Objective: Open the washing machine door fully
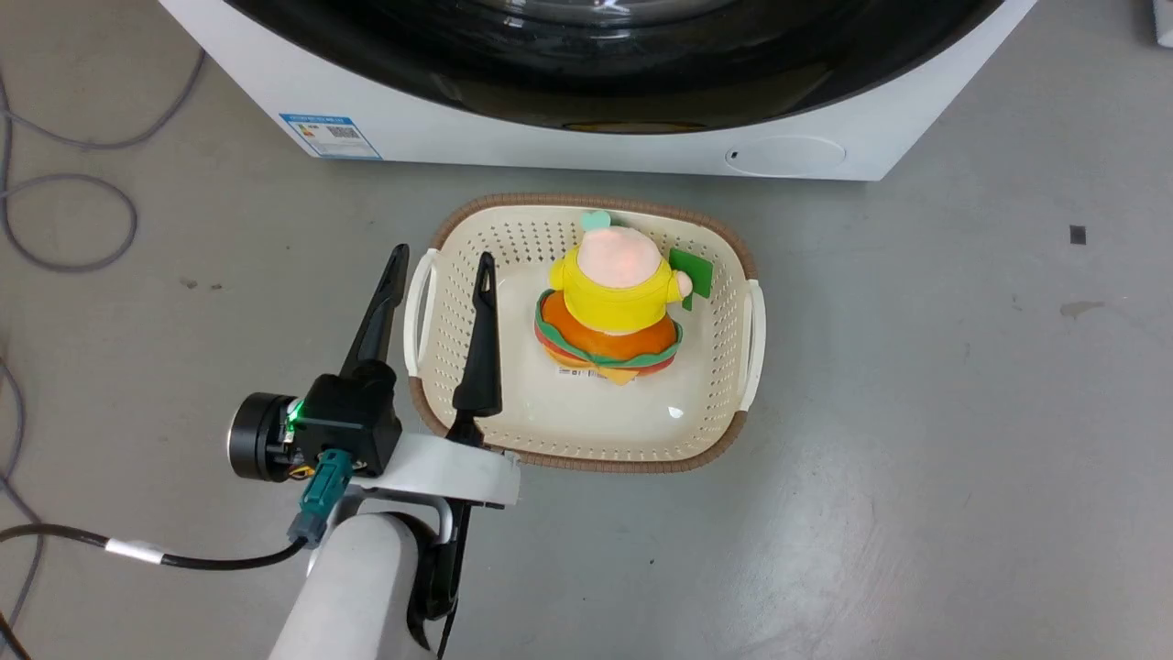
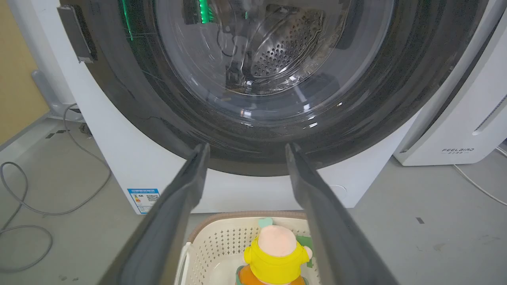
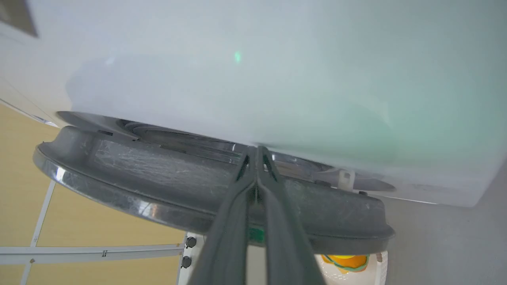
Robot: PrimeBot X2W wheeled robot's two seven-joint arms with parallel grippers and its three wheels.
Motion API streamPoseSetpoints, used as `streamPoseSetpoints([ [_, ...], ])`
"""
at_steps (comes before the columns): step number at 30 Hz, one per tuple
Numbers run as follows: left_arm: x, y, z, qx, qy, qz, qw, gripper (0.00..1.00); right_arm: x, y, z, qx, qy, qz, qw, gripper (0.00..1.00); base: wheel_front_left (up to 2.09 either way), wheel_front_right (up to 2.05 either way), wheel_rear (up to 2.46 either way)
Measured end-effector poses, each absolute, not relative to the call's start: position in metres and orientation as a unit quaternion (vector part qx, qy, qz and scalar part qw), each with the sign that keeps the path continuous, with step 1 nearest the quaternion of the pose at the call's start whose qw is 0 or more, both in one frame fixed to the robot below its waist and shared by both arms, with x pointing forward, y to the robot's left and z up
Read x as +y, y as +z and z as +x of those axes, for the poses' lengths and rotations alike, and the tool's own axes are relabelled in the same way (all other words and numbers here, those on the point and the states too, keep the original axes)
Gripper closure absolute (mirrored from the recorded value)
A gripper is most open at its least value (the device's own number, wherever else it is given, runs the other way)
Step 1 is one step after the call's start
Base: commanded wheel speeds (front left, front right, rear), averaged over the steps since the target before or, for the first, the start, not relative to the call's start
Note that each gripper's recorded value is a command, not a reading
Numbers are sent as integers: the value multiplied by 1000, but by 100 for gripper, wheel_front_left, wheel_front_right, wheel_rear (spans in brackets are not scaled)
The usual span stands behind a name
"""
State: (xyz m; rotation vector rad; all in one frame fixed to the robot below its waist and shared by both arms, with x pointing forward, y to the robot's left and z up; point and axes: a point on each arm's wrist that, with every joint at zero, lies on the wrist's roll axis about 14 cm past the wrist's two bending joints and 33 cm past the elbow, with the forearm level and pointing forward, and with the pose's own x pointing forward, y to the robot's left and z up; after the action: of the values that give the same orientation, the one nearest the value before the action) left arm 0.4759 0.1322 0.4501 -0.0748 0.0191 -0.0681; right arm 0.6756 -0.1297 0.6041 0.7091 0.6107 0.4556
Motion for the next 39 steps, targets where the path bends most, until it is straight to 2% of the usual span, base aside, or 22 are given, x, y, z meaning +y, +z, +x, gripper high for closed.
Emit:
streamPoseSetpoints([
  [6, 129, 445, 479, 11, -36, -41, 998, 0, -134, 610, 678, 305, 226, 355, 854, 100, 0, 0, 0],
  [12, 127, 448, 479, 9, -38, -45, 998, 0, -131, 613, 674, 309, 233, 347, 854, 100, 0, 0, 0],
  [23, 125, 451, 478, 5, -39, -46, 998, 0, -121, 581, 657, 348, 242, 338, 840, 100, 0, 0, 0],
  [39, 125, 451, 477, 7, -37, -48, 998, 0, -112, 571, 646, 361, 259, 352, 824, 100, 0, 0, 0],
])
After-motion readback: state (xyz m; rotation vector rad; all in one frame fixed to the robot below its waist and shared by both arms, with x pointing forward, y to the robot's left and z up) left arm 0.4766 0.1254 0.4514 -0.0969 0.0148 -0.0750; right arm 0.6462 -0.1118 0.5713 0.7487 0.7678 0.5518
